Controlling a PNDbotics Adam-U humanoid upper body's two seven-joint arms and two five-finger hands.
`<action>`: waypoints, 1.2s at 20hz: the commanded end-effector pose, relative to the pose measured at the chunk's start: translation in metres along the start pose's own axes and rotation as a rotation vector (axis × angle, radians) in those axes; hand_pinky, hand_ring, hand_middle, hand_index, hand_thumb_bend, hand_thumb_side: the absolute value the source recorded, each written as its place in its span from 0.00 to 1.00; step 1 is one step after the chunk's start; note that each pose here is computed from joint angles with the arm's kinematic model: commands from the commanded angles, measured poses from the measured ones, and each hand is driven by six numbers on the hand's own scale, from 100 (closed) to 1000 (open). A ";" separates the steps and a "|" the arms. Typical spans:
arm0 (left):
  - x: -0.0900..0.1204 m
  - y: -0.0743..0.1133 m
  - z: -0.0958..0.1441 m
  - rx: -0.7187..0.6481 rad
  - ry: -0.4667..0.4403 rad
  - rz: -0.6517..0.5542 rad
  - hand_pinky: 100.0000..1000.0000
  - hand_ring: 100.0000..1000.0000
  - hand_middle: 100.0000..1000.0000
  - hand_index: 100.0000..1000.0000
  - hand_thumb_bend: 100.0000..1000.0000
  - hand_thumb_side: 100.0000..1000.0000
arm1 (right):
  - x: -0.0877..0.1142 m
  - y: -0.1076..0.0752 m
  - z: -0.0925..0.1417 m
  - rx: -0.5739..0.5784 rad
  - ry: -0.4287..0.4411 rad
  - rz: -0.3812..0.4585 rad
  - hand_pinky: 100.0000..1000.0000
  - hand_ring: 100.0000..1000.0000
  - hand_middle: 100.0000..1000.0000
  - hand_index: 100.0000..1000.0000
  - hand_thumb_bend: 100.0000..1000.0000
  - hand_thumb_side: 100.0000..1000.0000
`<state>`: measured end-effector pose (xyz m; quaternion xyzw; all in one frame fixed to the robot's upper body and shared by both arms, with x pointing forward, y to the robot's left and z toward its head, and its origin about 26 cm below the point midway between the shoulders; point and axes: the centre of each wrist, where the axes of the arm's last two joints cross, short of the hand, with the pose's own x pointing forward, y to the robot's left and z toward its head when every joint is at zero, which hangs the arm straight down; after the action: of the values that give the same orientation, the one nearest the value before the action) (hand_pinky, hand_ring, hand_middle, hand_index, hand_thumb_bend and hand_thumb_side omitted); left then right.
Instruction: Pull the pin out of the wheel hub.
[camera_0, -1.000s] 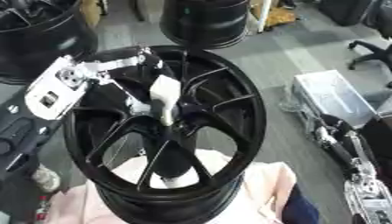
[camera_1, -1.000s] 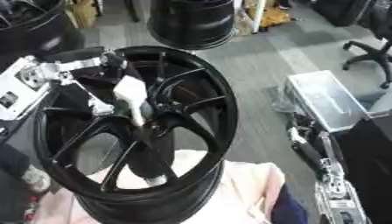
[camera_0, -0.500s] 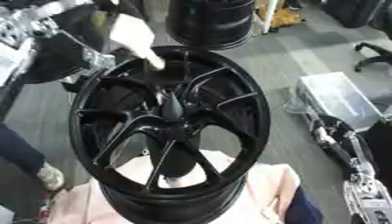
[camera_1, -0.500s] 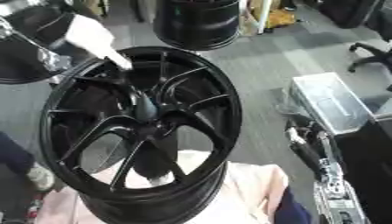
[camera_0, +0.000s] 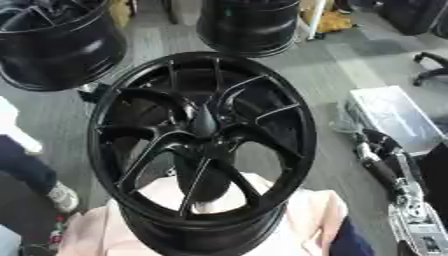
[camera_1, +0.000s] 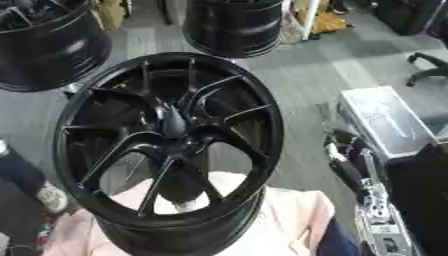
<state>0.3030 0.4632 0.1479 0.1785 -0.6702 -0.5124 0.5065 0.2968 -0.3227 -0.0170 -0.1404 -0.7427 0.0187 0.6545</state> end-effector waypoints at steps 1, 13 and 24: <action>-0.017 -0.012 0.027 0.042 0.204 -0.066 0.82 0.70 0.71 0.85 0.30 0.75 | 0.006 -0.009 -0.005 -0.014 -0.024 0.020 0.64 0.58 0.65 0.77 0.05 0.40; -0.034 -0.074 0.053 0.302 0.441 0.086 0.83 0.68 0.71 0.83 0.15 0.79 | 0.005 -0.009 -0.004 -0.023 -0.020 0.014 0.64 0.58 0.65 0.77 0.05 0.40; 0.054 -0.065 -0.016 0.613 0.052 0.576 0.76 0.55 0.55 0.69 0.00 0.83 | 0.004 -0.005 -0.004 -0.009 -0.020 0.004 0.64 0.58 0.65 0.77 0.04 0.40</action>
<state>0.2743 0.3975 0.1028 0.1606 -0.7845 -0.1319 0.5842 0.2960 -0.3237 -0.0184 -0.1422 -0.7418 0.0155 0.6552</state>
